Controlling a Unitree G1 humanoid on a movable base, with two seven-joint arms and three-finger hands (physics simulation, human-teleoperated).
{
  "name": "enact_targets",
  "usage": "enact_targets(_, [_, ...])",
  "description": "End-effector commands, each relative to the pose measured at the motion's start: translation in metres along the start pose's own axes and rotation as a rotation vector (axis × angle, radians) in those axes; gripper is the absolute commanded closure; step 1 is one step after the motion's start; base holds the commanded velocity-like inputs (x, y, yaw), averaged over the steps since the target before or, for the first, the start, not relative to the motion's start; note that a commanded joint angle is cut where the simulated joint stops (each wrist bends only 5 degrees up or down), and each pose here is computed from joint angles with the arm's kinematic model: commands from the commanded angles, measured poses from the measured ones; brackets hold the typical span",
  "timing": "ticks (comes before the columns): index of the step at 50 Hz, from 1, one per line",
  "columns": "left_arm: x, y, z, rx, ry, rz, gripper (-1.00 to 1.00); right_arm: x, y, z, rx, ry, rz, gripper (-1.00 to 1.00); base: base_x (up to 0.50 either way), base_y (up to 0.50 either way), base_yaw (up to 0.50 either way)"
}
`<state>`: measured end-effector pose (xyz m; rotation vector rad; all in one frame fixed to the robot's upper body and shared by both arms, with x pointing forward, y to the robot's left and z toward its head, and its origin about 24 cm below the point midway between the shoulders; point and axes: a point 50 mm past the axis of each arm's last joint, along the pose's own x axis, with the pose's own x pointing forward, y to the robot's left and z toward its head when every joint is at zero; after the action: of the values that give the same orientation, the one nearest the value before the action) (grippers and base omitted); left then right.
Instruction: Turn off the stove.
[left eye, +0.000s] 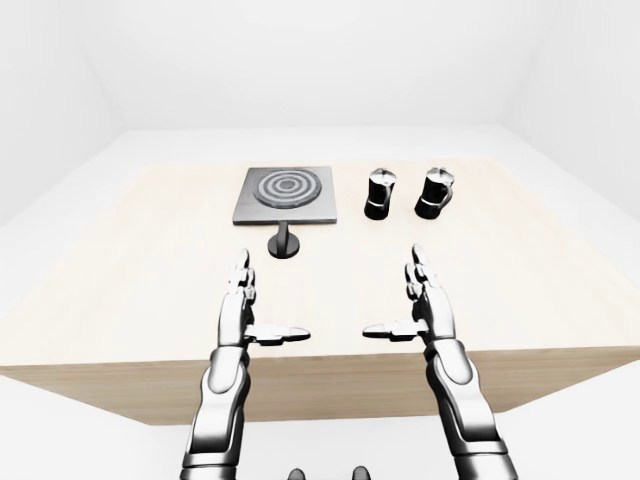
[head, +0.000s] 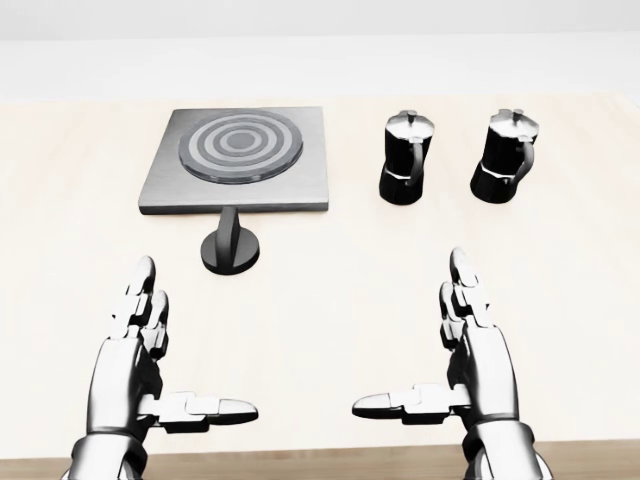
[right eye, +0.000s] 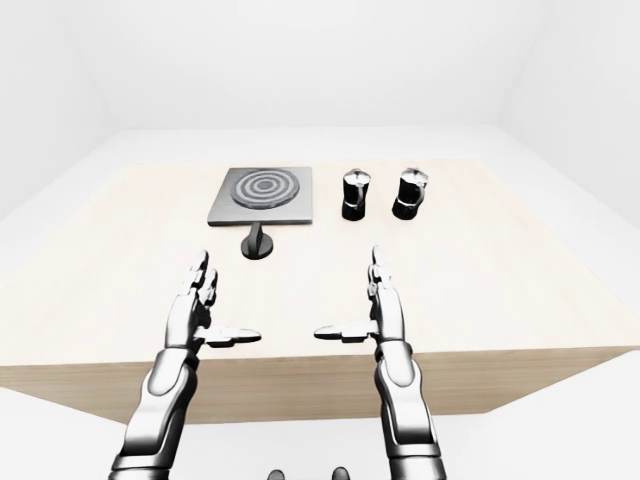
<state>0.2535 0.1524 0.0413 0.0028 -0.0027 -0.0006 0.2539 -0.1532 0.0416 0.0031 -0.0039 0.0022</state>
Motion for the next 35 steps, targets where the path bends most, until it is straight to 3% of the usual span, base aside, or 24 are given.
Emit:
enact_targets(1, [-0.0012, 0.0057, -0.0001, 0.010, -0.012, 0.002, -1.00, 0.0000, -0.0066, 0.0019, -0.001, -0.013, 0.007, -1.00, 0.00, 0.00, 0.00])
enact_targets(16, [-0.0033, 0.0046, 0.0008, 0.028, -0.028, -0.001, -1.00, 0.0010, -0.0050, -0.0009, -0.008, 0.004, 0.022, -1.00, 0.00, 0.04, 0.00])
enact_targets(35, [-0.0035, 0.0044, 0.0011, 0.027, -0.035, -0.001, -1.00, 0.0013, -0.0054, -0.0015, -0.005, 0.001, 0.020, -1.00, 0.09, 0.45, 0.00])
